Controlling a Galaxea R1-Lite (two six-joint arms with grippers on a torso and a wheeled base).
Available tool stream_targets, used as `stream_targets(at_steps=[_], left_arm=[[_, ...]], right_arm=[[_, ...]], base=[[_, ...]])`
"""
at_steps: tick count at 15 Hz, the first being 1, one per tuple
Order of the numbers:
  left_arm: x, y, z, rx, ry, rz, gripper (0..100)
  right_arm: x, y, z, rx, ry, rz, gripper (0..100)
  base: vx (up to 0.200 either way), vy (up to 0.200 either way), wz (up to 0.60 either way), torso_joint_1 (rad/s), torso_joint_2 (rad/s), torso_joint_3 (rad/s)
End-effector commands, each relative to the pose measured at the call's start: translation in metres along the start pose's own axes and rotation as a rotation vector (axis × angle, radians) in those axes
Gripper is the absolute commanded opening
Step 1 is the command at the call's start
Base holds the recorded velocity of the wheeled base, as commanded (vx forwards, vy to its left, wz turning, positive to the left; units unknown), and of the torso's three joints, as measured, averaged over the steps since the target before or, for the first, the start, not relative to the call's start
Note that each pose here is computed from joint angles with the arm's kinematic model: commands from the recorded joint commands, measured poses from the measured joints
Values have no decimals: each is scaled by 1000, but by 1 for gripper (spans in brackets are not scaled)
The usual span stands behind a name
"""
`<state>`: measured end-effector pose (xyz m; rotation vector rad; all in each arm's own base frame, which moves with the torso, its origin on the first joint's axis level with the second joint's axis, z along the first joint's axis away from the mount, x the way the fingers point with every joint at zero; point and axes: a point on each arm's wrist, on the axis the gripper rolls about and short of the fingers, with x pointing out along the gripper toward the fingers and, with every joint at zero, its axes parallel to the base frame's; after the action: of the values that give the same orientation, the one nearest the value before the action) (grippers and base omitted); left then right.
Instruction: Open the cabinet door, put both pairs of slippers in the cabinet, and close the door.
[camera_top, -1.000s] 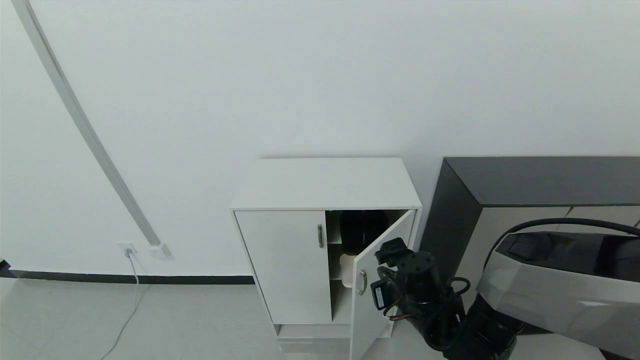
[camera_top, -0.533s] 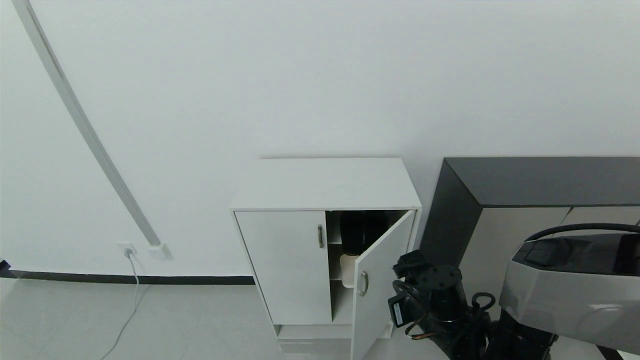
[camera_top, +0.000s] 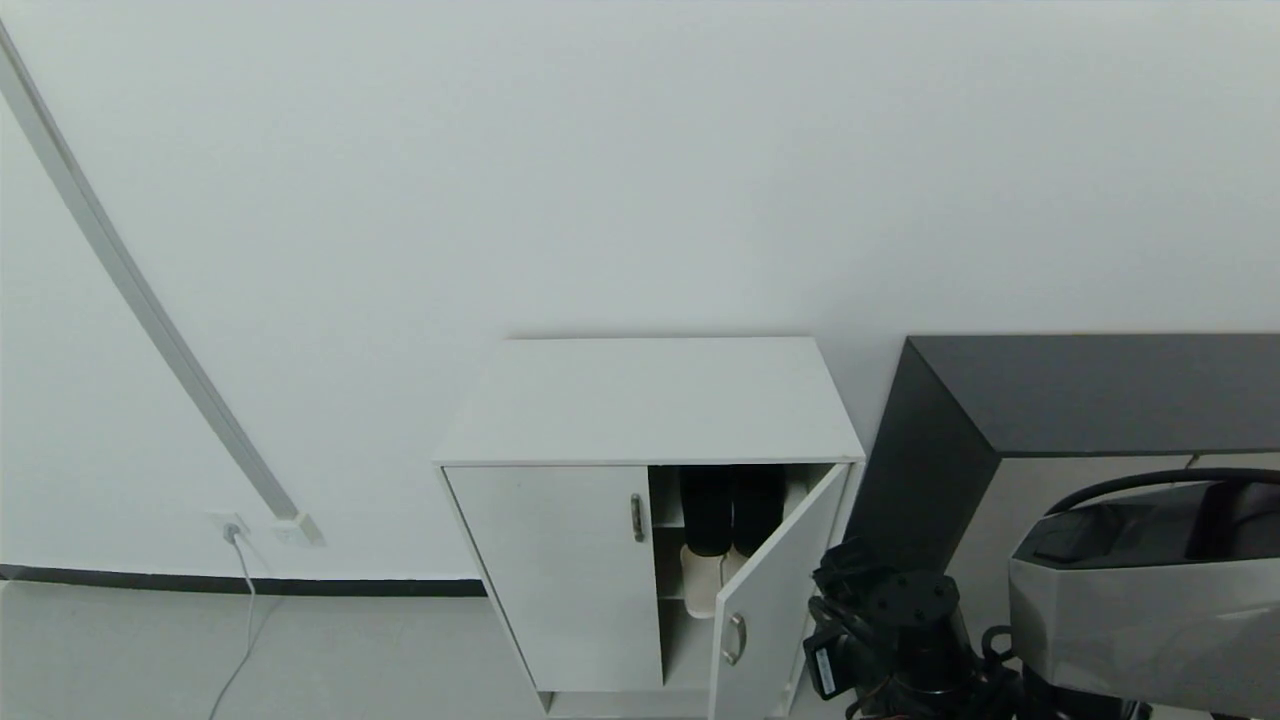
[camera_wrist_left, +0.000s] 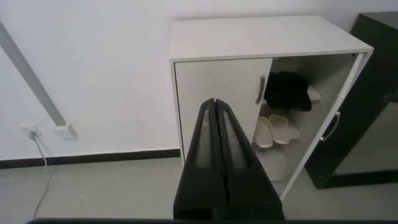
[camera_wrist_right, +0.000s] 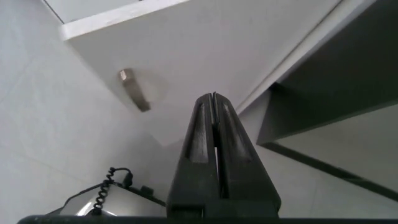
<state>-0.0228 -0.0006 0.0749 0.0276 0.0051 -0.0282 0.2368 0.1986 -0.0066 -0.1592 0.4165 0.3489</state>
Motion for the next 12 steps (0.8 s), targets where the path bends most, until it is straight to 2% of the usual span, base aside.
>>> stream_targets(at_steps=[1, 8, 12], left_arm=[[0, 0, 0, 0, 1, 0, 0], [0, 0, 0, 0, -1, 0, 0], [0, 0, 0, -2, 1, 0, 0]], right_arm=[[5, 2, -9, -5, 22, -1, 0], [38, 12, 3, 12, -14, 16, 0], [65, 6, 10, 34, -26, -19, 0]], base=[[0, 0, 0, 0, 0, 0], [0, 0, 0, 0, 0, 0], [0, 0, 0, 0, 0, 0]])
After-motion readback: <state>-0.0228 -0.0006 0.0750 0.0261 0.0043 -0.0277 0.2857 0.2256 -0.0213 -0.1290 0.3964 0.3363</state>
